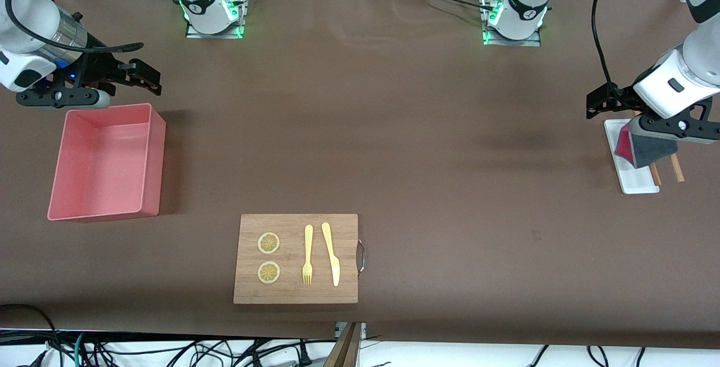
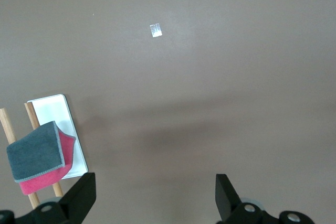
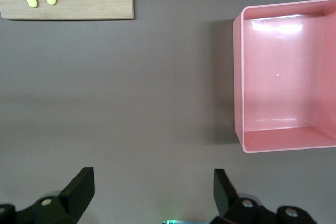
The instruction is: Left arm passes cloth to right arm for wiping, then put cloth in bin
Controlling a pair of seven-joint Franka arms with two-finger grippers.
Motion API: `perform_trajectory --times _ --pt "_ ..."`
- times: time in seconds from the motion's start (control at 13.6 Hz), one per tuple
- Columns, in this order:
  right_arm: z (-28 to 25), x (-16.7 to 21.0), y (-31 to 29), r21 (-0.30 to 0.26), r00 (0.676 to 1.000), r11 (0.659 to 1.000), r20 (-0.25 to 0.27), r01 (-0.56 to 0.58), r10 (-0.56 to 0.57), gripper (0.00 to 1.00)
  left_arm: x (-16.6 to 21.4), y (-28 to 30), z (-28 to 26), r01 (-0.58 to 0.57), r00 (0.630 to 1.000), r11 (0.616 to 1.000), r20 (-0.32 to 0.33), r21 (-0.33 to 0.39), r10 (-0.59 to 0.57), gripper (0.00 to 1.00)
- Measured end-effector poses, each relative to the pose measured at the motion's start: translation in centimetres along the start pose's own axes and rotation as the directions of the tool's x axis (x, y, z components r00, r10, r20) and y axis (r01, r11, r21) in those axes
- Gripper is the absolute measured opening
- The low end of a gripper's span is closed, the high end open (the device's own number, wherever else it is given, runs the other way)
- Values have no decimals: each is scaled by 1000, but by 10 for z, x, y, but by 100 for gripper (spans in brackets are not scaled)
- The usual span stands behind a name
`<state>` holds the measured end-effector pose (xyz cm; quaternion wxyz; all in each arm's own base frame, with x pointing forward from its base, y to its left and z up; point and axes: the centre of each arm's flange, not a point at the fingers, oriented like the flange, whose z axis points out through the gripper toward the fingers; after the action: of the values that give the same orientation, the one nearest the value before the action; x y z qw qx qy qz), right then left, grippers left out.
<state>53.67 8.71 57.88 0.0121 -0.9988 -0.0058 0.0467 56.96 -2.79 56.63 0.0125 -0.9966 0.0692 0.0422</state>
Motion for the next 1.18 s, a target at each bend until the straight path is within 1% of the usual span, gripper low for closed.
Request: perform_trajectory --times 0.22,0.37,0.44,0.59,0.81,1.03,1.18 --pt "0 0 0 0 1000 1000 0 0 0 100 0 0 1 0 1000 1000 5 0 0 100" --pt "0 0 0 0 1000 1000 -1 0 0 100 -1 0 6 0 1000 1000 30 -3 0 100" --pt "0 0 0 0 1000 1000 -1 0 0 100 -2 0 11 1 998 1000 58 -4 0 100" --pt "0 0 0 0 1000 1000 -2 -1 1 100 -3 -3 27 -1 990 1000 139 16 -1 100" --pt "0 0 0 0 1000 1000 -2 -1 1 100 2 -13 60 -22 968 993 250 115 -7 100" --pt "0 0 1 0 1000 1000 -2 -2 2 100 7 -24 85 -58 948 972 318 226 -18 100" --pt "0 0 1 0 1000 1000 -1 -2 2 100 11 -29 98 -77 936 960 351 271 -25 100"
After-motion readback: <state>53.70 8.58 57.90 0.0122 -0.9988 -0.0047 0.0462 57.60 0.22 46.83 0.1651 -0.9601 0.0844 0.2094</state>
